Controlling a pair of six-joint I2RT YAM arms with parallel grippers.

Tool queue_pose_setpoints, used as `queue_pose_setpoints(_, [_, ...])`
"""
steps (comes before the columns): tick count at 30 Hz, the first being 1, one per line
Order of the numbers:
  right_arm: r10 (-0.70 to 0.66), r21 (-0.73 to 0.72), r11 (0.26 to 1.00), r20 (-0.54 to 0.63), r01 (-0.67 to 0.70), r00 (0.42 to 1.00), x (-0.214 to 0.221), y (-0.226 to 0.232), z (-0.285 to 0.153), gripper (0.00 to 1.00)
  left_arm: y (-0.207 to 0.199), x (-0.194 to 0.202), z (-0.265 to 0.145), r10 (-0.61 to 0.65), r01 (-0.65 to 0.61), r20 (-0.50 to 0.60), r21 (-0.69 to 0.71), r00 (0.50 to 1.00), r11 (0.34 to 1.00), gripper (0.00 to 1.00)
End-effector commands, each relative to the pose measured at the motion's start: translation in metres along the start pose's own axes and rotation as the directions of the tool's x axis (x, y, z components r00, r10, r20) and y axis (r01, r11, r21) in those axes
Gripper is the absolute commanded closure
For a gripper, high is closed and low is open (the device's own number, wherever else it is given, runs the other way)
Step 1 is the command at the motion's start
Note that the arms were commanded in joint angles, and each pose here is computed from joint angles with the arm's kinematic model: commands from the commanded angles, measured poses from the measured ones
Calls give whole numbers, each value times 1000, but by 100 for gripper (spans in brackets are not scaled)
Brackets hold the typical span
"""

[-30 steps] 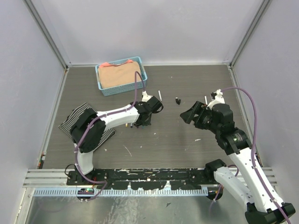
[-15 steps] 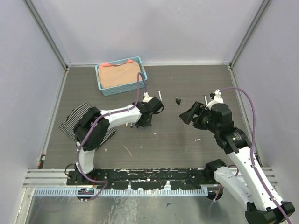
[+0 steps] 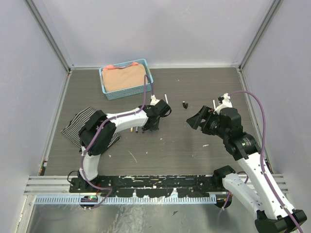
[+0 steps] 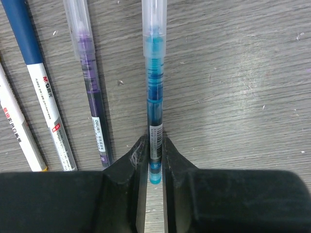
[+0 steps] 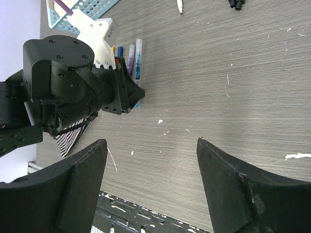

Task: Insert the pens into the pen caps
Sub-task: Place the pen at the center of the board.

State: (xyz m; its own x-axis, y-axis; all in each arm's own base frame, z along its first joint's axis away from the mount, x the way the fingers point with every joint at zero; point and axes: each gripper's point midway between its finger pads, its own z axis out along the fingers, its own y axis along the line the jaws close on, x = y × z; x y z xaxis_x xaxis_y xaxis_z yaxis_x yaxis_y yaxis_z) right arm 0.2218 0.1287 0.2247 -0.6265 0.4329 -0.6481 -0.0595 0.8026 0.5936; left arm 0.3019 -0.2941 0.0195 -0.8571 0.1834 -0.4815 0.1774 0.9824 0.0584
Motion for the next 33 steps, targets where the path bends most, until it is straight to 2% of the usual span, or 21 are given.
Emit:
queue_pose_setpoints(1, [-13, -47, 999, 23, 14, 1000, -7, 10, -1, 21, 0, -2, 7, -1, 1, -1, -7, 1000, 1000, 75])
queue_pose_setpoints(6, [-12, -47, 999, 21, 13, 1000, -7, 10, -1, 21, 0, -5, 5, -1, 1, 5, -6, 1000, 1000, 64])
queue_pose_setpoints(13, [-13, -48, 999, 25, 14, 1000, -8, 11, -2, 21, -5, -22, -12, 0, -1, 37, 30, 999, 1000, 58])
queue_pose_setpoints(20, [-27, 13, 1000, 42, 26, 999, -11, 0, -4, 21, -10, -57, -61, 5, -17, 124, 97, 992, 995, 54])
queue_pose_setpoints(24, [-47, 100, 994, 54, 41, 997, -16, -14, -6, 18, -5, -71, -94, 10, -34, 179, 131, 984, 991, 51])
queue_pose_setpoints(33, [-119, 132, 984, 12, 116, 993, -20, -18, 5, 18, 25, -64, -164, 40, -103, 283, 211, 958, 972, 46])
